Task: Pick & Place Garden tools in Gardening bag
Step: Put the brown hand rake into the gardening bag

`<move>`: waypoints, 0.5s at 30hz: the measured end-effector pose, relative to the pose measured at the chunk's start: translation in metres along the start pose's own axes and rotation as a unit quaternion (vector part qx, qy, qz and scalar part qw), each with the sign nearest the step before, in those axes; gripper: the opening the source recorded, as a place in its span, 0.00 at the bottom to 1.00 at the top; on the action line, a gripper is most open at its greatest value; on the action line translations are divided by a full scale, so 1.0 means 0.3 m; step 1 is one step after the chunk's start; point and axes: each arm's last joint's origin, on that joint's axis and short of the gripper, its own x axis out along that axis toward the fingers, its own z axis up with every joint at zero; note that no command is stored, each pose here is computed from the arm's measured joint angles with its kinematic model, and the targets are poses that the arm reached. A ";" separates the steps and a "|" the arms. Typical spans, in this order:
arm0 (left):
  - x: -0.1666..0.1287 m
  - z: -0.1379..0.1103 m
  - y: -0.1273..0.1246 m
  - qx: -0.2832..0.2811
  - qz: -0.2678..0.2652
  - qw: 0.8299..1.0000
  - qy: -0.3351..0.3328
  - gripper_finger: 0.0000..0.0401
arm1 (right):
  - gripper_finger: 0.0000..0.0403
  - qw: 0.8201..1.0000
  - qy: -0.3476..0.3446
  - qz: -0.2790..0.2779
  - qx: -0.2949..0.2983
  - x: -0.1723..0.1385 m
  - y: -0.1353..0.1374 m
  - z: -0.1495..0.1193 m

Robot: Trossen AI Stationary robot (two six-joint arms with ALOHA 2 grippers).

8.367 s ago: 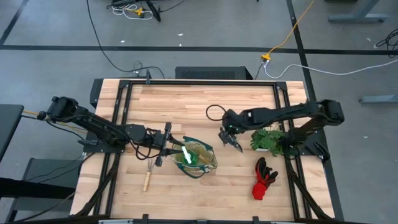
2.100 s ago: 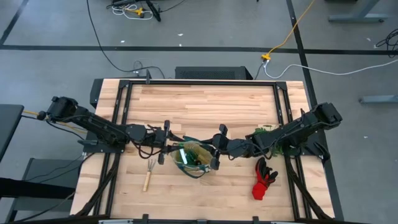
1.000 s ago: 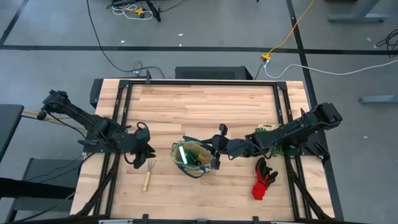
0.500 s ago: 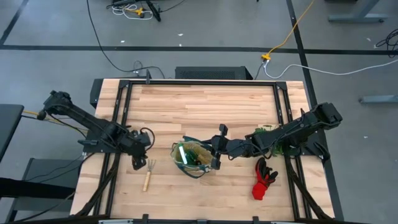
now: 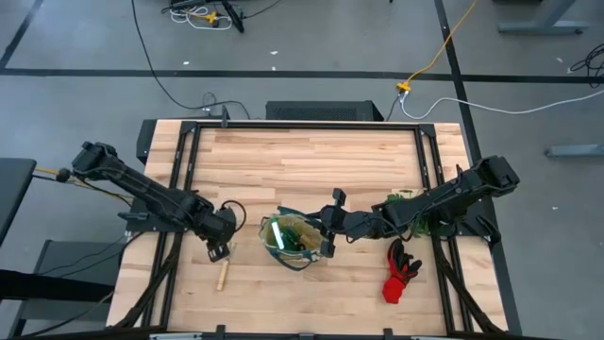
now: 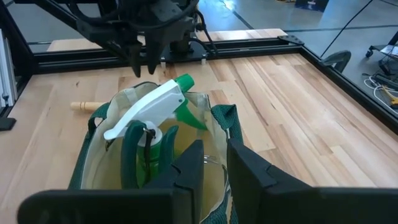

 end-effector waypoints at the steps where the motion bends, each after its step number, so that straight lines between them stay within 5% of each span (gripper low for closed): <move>1: 0.004 0.001 -0.001 0.000 0.003 1.000 0.002 0.31 | 0.18 1.000 0.000 0.000 0.000 0.000 0.000 0.000; 15: 0.038 0.002 0.001 -0.001 0.015 1.000 0.005 0.31 | 0.18 1.000 0.002 0.000 -0.001 0.000 0.000 -0.002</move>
